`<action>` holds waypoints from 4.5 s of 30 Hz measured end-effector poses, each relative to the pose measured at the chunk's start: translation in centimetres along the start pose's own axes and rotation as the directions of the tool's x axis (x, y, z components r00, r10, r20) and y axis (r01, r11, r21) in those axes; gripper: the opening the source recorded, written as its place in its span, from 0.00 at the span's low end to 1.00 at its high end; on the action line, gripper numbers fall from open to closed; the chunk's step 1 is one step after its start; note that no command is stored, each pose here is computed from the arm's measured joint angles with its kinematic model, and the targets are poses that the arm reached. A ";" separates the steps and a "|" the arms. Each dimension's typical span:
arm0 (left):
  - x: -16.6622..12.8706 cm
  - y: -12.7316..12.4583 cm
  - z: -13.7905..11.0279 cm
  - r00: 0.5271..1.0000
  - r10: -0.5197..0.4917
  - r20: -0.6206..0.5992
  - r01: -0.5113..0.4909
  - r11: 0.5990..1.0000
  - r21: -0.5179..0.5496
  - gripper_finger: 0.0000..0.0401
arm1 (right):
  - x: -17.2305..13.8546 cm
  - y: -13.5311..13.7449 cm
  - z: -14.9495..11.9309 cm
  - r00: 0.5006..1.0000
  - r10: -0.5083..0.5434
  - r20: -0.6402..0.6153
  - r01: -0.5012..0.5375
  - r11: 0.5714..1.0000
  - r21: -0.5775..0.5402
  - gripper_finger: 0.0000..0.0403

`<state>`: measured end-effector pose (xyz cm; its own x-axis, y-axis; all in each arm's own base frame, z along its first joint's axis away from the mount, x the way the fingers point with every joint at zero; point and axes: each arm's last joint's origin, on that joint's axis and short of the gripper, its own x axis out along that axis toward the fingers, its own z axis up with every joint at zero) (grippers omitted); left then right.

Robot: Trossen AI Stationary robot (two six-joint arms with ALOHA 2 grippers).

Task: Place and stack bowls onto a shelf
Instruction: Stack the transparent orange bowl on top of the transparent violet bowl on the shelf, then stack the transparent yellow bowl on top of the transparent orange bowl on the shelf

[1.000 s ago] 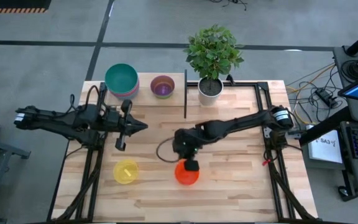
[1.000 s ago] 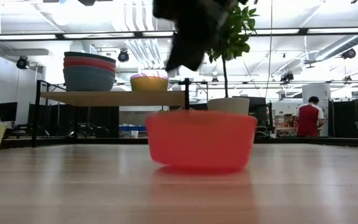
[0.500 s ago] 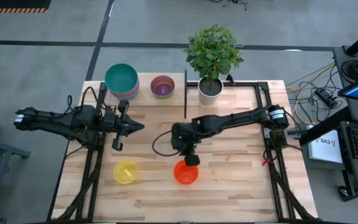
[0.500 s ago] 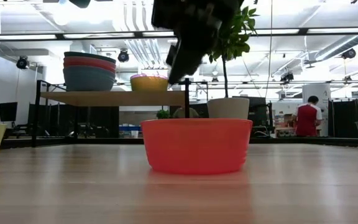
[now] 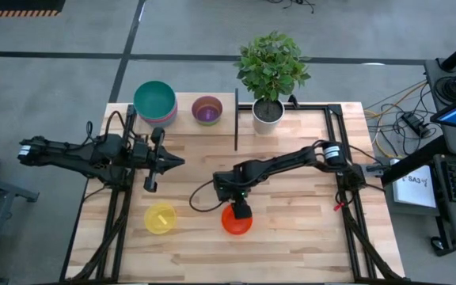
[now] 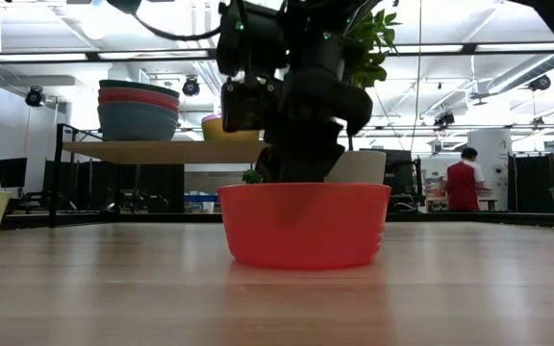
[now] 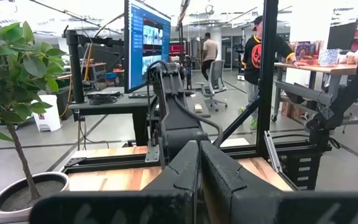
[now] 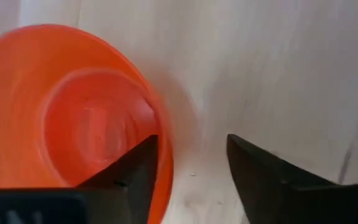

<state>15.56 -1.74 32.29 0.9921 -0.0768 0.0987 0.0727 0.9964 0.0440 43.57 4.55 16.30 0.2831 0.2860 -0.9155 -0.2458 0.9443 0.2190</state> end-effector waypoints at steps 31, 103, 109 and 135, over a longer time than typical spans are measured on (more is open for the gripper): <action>-0.5 -0.3 0.7 0.997 -0.063 0.055 0.063 0.998 -0.006 0.00 | -16.6 -5.4 5.8 0.807 -0.470 0.358 0.395 0.880 0.263 0.02; -1.0 -0.8 0.8 0.993 -0.103 0.060 0.102 0.995 0.018 0.00 | -23.5 -16.1 3.9 0.408 -0.859 0.310 0.716 0.512 0.476 0.28; -1.0 -0.8 0.7 0.993 -0.104 0.048 0.103 0.994 0.025 0.00 | -24.0 -13.6 4.7 0.414 -0.835 0.361 0.743 0.540 0.395 0.28; 6.0 -1.6 -2.0 0.729 0.049 -0.683 -0.182 0.976 -0.123 0.00 | -23.3 10.6 -5.6 0.767 -0.408 0.495 0.401 0.907 0.126 0.08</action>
<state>21.58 -3.73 30.78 0.7960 0.0182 -0.6051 -0.0969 0.9905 -0.0977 29.12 6.98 38.09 0.7762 -0.0856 -0.6246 0.0078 0.9920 -0.1263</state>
